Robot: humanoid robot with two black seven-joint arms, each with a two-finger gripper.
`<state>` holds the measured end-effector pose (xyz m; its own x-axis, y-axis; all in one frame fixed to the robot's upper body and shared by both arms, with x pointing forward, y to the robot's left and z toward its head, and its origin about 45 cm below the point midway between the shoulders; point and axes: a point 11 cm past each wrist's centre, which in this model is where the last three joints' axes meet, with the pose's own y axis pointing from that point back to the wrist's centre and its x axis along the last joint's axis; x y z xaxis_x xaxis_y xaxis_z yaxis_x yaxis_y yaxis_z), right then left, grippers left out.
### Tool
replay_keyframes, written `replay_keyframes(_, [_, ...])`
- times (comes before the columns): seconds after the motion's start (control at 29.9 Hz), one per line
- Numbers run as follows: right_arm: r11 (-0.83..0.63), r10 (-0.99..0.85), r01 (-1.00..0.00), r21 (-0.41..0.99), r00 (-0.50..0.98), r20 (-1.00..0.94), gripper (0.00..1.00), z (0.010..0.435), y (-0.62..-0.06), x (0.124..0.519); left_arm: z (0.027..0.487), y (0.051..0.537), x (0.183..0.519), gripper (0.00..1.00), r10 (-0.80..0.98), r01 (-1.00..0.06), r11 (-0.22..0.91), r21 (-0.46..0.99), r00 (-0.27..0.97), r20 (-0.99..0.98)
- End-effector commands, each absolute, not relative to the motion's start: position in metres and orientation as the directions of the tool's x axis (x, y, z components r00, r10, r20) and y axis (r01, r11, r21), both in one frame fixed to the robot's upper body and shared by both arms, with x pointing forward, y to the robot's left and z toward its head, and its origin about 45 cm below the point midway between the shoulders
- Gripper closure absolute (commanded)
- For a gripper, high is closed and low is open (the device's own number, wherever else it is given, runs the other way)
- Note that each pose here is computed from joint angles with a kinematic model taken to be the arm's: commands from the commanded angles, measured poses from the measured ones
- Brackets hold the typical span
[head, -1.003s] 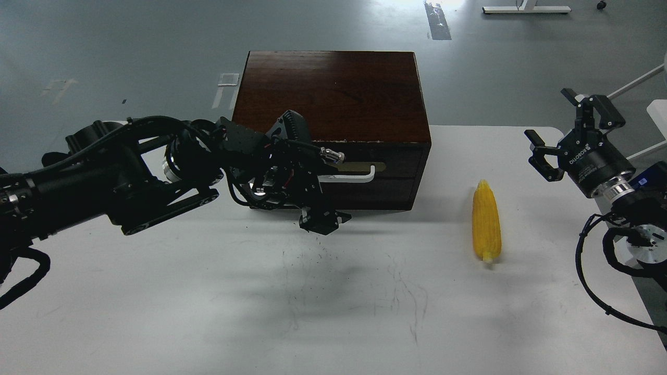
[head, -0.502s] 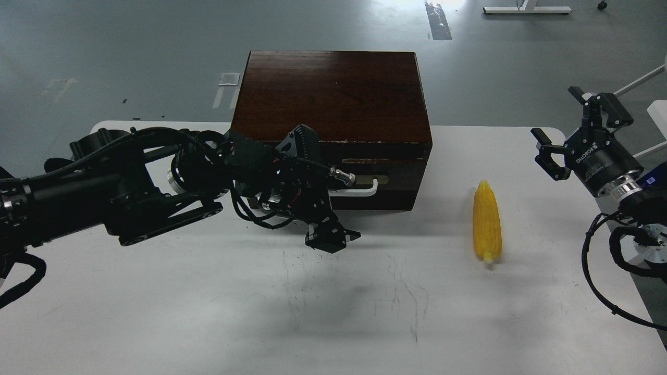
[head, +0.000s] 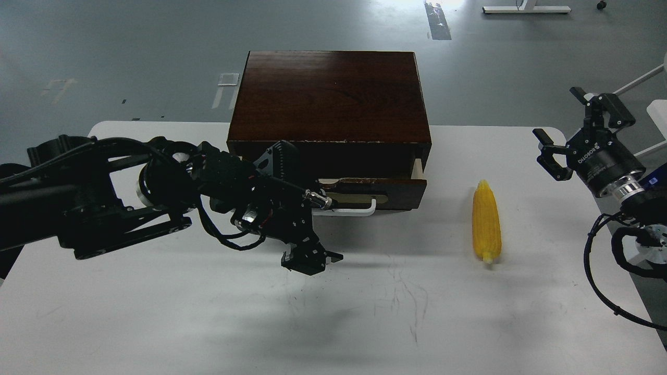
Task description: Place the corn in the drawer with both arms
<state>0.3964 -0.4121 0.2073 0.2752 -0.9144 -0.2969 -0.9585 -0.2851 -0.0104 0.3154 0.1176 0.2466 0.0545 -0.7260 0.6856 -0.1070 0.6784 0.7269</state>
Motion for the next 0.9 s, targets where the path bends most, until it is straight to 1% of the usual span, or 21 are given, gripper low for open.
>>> replay_keyframes(0.0, [-0.287, -0.914, -0.958, -0.011, 0.277, -0.298, 0.00, 0.207, -0.412, 0.396, 0.248, 0.119, 0.315, 0.01, -0.726, -0.108, 0.679, 0.726, 0.052, 0.686])
replay_keyframes(0.23, [-0.282, -0.917, -0.959, -0.013, 0.273, -0.290, 0.00, 0.211, -0.416, 0.396, 0.261, 0.115, 0.311, 0.01, -0.711, -0.106, 0.698, 0.708, 0.017, 0.703])
replay_keyframes(0.37, [-0.281, -0.918, -0.960, -0.013, 0.273, -0.288, 0.00, 0.211, -0.416, 0.396, 0.286, 0.108, 0.306, 0.01, -0.673, -0.111, 0.737, 0.667, -0.032, 0.739])
replay_keyframes(0.43, [-0.282, -0.917, -0.959, -0.013, 0.274, -0.289, 0.00, 0.211, -0.416, 0.396, 0.300, 0.103, 0.305, 0.01, -0.631, -0.105, 0.772, 0.627, -0.016, 0.775])
replay_keyframes(0.5, [-0.284, -0.917, -0.959, -0.013, 0.276, -0.289, 0.00, 0.211, -0.415, 0.396, 0.325, 0.099, 0.309, 0.01, -0.543, -0.107, 0.832, 0.544, 0.041, 0.839])
replay_keyframes(0.53, [-0.284, -0.917, -0.959, -0.012, 0.275, -0.288, 0.00, 0.211, -0.416, 0.396, 0.342, 0.097, 0.311, 0.01, -0.469, -0.100, 0.873, 0.477, 0.098, 0.878])
replay_keyframes(0.57, [-0.280, -0.919, -0.960, -0.013, 0.272, -0.286, 0.00, 0.212, -0.418, 0.396, 0.357, 0.096, 0.312, 0.01, -0.385, -0.089, 0.910, 0.404, 0.176, 0.906])
replay_keyframes(0.64, [-0.282, -0.919, -0.959, -0.013, 0.274, -0.283, 0.00, 0.213, -0.418, 0.396, 0.370, 0.101, 0.317, 0.01, -0.291, -0.091, 0.940, 0.327, 0.279, 0.915])
replay_keyframes(0.67, [-0.281, -0.920, -0.960, -0.013, 0.273, -0.282, 0.00, 0.213, -0.419, 0.395, 0.379, 0.110, 0.323, 0.01, -0.186, -0.108, 0.963, 0.247, 0.397, 0.899])
replay_keyframes(0.7, [-0.280, -0.920, -0.960, -0.013, 0.273, -0.283, 0.00, 0.213, -0.419, 0.395, 0.386, 0.118, 0.328, 0.01, -0.074, -0.126, 0.979, 0.159, 0.507, 0.859])
replay_keyframes(0.74, [-0.281, -0.920, -0.960, -0.011, 0.273, -0.282, 0.00, 0.213, -0.419, 0.395, 0.391, 0.122, 0.330, 0.01, -0.017, -0.141, 0.984, 0.114, 0.554, 0.832])
replay_keyframes(0.77, [-0.280, -0.920, -0.960, -0.011, 0.272, -0.281, 0.00, 0.213, -0.420, 0.395, 0.398, 0.131, 0.335, 0.01, 0.094, -0.178, 0.984, 0.028, 0.641, 0.762])
replay_keyframes(0.84, [-0.279, -0.921, -0.960, -0.008, 0.270, -0.281, 0.00, 0.212, -0.421, 0.394, 0.400, 0.144, 0.343, 0.01, 0.203, -0.234, 0.971, -0.044, 0.720, 0.664])
replay_keyframes(0.87, [-0.278, -0.922, -0.961, -0.010, 0.269, -0.277, 0.00, 0.214, -0.422, 0.394, 0.395, 0.161, 0.353, 0.01, 0.311, -0.307, 0.946, -0.100, 0.781, 0.542])
